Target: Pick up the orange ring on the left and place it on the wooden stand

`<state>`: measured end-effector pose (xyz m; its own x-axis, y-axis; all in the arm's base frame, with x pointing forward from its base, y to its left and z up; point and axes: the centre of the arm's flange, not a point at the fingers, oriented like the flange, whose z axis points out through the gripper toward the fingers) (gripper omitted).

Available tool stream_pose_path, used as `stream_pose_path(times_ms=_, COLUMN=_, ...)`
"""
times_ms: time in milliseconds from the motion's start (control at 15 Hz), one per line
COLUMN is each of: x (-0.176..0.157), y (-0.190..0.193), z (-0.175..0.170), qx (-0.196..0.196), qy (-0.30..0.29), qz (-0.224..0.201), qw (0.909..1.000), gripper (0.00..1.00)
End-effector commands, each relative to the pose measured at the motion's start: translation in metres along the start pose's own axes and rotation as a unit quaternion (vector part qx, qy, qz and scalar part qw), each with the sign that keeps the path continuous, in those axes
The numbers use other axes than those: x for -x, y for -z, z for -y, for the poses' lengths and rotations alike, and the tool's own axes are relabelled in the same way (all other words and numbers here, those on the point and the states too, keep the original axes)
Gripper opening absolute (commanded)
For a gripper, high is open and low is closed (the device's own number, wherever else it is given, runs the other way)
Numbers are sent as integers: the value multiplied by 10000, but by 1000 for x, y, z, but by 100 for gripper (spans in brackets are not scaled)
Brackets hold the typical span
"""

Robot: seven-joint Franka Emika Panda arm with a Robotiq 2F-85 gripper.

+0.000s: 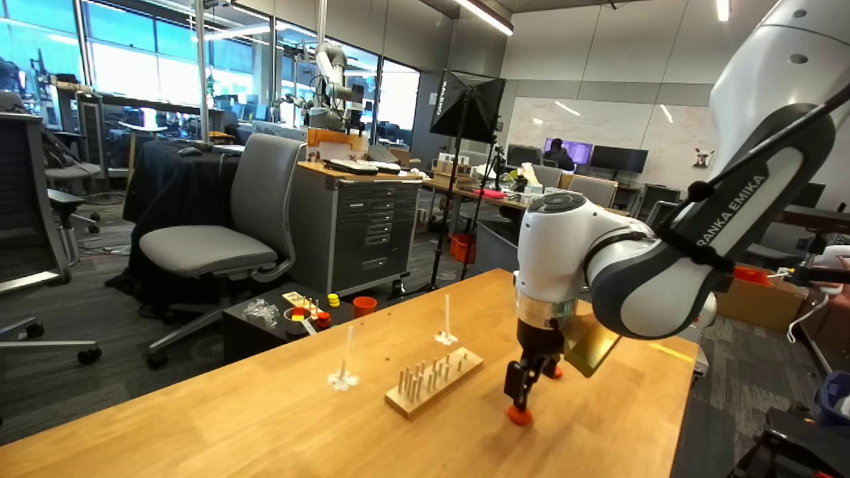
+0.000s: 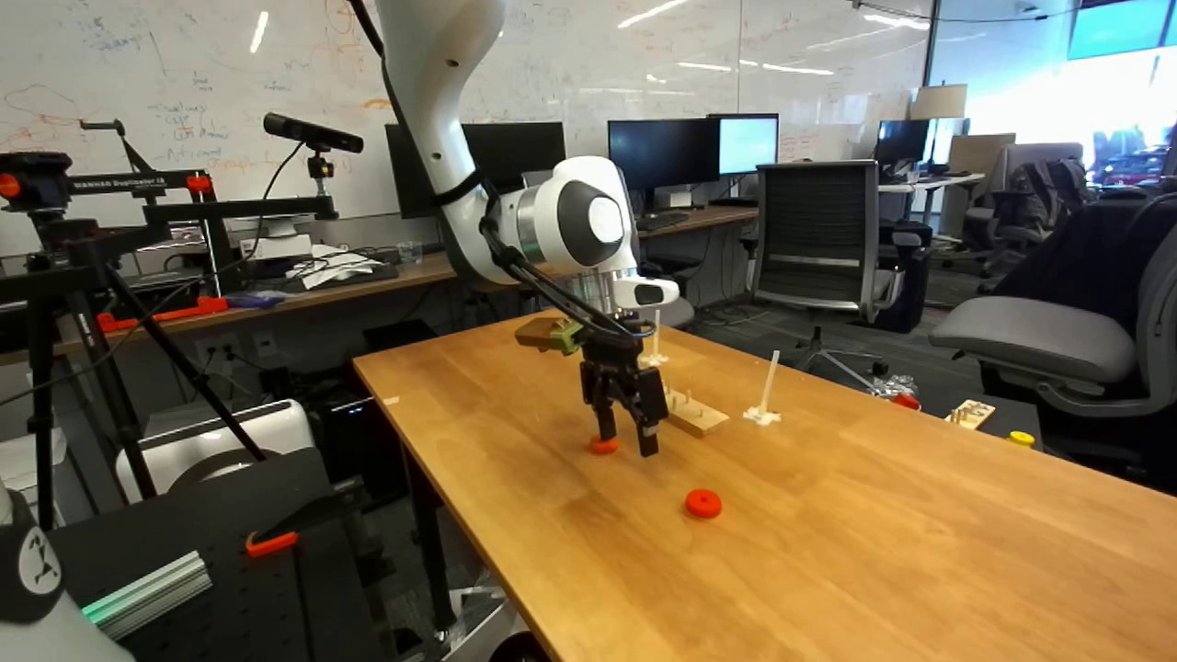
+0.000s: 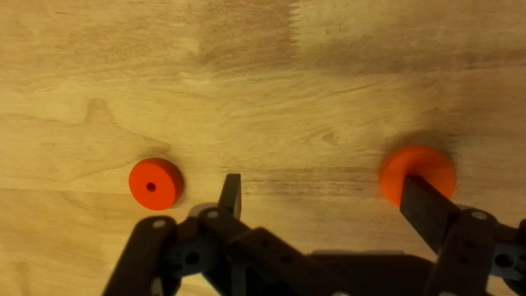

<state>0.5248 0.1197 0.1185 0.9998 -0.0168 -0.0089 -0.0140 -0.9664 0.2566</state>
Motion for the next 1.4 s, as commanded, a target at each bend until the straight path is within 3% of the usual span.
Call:
stream_pose_path(times_ms=0, x=21, y=15, z=0, qx=-38, qy=204, qz=-265, qw=9994, gripper=100)
stream_pose_path(times_ms=467, x=20, y=13, z=13, qx=-107, qy=399, qz=-222, qw=9989, gripper=100)
stream_pose_path(times_ms=800, x=18, y=13, z=26, qx=-56, qy=1120, qz=30, qw=9937, gripper=100)
stream_pose_path(times_ms=1067, x=15, y=16, z=32, qx=-3, qy=1791, qz=283, qw=9834, gripper=100)
stream_pose_path(times_ms=1200, x=13, y=17, z=34, qx=62, qy=1901, qz=324, qw=9812, gripper=100)
stream_pose_path(times_ms=1333, x=21, y=12, z=34, qx=49, qy=1718, qz=237, qw=9848, gripper=100)
